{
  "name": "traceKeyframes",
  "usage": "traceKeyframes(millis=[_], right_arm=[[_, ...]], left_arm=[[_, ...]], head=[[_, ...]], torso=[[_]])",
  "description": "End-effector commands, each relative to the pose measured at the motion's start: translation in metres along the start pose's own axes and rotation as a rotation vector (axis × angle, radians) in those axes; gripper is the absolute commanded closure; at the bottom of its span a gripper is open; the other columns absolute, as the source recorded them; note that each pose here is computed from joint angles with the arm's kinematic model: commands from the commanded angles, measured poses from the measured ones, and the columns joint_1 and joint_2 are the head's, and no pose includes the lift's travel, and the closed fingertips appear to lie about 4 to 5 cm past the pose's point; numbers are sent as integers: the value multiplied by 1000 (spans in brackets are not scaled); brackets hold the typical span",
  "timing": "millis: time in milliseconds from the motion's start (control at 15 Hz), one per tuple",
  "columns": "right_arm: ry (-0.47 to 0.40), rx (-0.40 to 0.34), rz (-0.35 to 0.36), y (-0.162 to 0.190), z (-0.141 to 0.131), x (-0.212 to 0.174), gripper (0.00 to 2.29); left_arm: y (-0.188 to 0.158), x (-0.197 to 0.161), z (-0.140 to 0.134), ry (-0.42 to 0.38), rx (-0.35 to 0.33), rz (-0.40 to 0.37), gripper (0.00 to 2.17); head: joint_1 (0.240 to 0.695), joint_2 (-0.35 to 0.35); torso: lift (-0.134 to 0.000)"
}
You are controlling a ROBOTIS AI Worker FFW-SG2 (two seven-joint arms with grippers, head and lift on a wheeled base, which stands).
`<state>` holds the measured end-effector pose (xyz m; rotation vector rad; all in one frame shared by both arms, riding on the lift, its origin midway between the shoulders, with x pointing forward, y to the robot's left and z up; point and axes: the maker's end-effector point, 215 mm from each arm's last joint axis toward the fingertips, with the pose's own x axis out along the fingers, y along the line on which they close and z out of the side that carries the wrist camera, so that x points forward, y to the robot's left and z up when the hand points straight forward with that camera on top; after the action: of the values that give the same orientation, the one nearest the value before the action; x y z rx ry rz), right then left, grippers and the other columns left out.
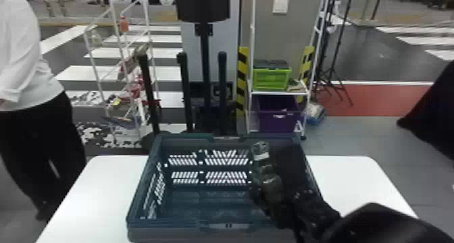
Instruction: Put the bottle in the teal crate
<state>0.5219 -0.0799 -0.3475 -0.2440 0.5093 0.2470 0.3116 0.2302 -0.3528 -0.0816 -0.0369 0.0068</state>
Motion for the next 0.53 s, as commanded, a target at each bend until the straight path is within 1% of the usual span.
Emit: traceKeyframes(millis=[0,200,333,467], right_arm=[[73,0,24,8,-5,19,2223],[133,8,79,23,-10,48,2223],[156,5,97,36,-6,61,2223],[186,1,116,48,-8,71,2223]], left_arm=[[0,0,-1,0,-2,3,130],[0,0,-1,2,-1,3,130],[0,0,-2,3,-1,3,130],[0,0,-2,3,-1,3,130]], head=[[499,0],[499,0],[499,0],[499,0]], torso=[[0],[0],[0],[0]])
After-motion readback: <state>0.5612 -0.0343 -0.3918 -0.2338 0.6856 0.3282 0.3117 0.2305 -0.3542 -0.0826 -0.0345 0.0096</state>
